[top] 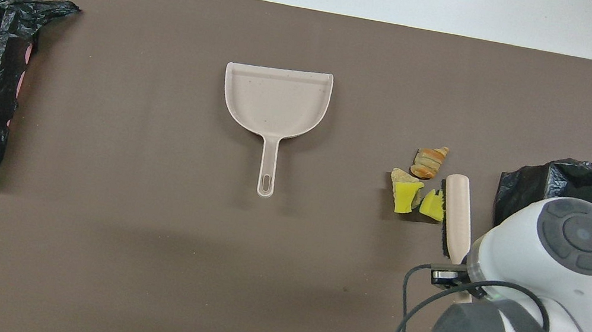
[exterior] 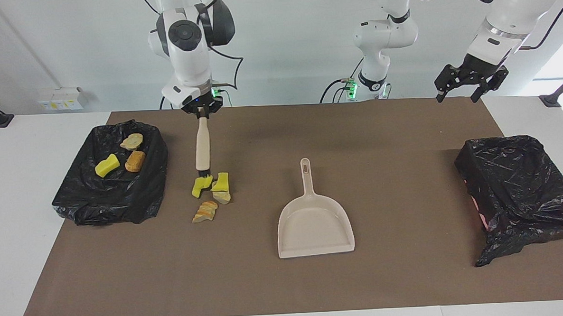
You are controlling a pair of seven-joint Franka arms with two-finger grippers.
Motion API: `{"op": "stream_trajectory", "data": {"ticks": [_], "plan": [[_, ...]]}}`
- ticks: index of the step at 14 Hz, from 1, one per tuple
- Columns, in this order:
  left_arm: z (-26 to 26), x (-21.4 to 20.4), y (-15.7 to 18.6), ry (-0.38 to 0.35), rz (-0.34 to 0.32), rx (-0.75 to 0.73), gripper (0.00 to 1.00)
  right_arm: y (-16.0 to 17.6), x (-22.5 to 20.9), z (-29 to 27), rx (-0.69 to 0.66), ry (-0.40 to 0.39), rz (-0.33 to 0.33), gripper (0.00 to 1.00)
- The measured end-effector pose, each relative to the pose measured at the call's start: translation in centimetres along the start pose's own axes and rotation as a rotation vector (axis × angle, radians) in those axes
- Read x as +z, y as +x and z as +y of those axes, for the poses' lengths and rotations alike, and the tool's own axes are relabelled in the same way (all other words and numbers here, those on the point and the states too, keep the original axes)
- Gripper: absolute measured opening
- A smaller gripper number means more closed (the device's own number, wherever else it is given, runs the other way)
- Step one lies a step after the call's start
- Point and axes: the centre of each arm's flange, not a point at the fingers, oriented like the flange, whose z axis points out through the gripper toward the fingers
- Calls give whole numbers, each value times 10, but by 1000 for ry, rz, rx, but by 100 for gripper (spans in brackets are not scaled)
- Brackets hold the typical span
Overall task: Sweep and dump trash in bin
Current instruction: 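Carry the brush with the right gripper toward the remaining pieces, then position the brush behind the pieces while the left gripper grasps the dustpan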
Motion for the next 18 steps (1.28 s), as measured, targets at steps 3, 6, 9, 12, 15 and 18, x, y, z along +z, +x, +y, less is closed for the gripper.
{"op": "stream_trajectory", "data": {"ticks": [3,6,9,12,15,18], "plan": [[22,0,3,1,12,37,100,29,24,32,13,-26,48,26],[79,22,18,0,33,73,100,56,59,38,5,-30,44,26],[132,70,40,-3,41,118,100,68,90,32,-18,-33,13,26],[179,123,54,-7,41,145,100,70,100,22,-37,-31,6,26],[233,173,59,-12,47,119,100,70,104,-9,-64,-39,8,26],[299,230,56,-16,55,54,100,68,69,-32,-53,-66,-15,26]]}}
